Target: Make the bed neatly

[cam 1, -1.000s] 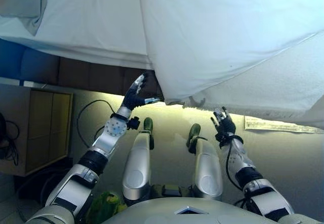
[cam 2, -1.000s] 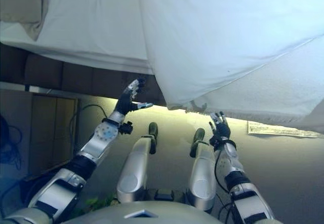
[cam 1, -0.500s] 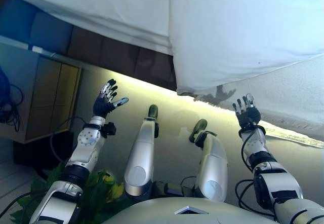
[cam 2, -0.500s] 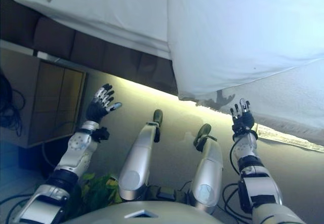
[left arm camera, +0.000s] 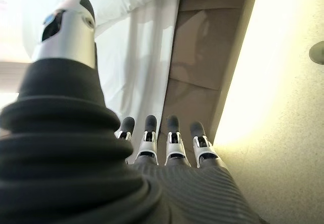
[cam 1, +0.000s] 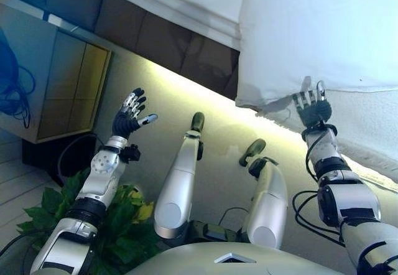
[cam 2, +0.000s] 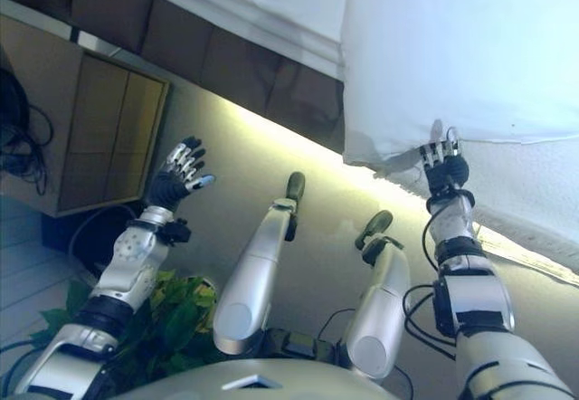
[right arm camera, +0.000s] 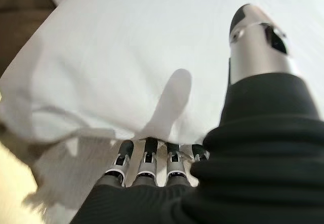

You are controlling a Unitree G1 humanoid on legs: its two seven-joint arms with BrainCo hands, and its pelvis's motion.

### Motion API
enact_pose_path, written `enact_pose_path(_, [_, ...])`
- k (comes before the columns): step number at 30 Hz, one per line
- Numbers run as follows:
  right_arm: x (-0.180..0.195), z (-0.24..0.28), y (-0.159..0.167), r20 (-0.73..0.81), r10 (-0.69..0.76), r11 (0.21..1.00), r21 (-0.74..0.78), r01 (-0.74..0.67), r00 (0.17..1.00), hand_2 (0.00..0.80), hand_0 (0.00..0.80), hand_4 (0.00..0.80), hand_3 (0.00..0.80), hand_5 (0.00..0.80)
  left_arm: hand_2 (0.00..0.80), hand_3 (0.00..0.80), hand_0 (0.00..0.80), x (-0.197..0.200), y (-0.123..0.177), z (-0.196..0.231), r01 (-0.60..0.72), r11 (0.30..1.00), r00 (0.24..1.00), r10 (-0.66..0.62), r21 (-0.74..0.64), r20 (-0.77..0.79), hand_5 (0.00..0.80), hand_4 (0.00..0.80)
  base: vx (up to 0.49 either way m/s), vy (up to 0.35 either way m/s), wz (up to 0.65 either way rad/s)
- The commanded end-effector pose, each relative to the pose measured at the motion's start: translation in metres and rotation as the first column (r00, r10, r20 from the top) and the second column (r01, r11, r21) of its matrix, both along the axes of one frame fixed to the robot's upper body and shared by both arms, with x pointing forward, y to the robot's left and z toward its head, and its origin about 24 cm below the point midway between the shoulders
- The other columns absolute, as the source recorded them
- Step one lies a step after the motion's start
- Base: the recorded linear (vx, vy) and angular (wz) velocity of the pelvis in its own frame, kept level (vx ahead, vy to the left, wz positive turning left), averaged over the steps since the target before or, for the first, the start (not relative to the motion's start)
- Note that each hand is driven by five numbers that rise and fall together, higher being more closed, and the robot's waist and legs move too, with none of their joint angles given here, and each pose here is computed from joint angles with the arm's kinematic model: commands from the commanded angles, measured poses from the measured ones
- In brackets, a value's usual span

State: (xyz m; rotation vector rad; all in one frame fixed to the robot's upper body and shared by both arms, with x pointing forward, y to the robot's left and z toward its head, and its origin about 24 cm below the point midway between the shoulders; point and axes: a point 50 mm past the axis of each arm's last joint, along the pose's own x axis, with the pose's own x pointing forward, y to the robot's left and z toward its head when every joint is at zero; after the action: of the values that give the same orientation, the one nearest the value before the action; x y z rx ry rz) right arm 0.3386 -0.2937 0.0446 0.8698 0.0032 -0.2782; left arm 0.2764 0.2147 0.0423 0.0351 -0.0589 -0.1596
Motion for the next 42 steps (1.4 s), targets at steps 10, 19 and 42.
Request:
enact_pose_path(10, [0.005,0.043,-0.038,0.128,-0.082,0.995,0.059,0.075,0.988,0.0,0.0,0.0,0.0,0.0,0.0,0.0,0.0,0.002,-0.014,0.043,0.149,0.987,0.97,-0.134,-0.057,0.203,0.0,0.0,0.014,0.024,0.1])
enact_pose_path(19, [0.012,0.067,-0.041,0.187,-0.058,0.998,-0.012,0.061,0.981,0.8,0.8,0.8,0.8,0.8,0.0,0.0,0.0,0.002,-0.015,0.048,0.165,0.985,0.964,-0.149,-0.057,0.219,0.0,0.0,0.007,0.0,0.06])
enact_pose_path(42, [0.016,0.039,0.014,0.13,0.12,0.97,-0.224,-0.089,0.984,0.8,0.8,0.8,0.8,0.8,0.0,0.0,0.0,-0.001,-0.008,0.053,0.173,0.983,0.963,-0.157,-0.055,0.22,0.0,0.0,0.022,-0.025,0.04])
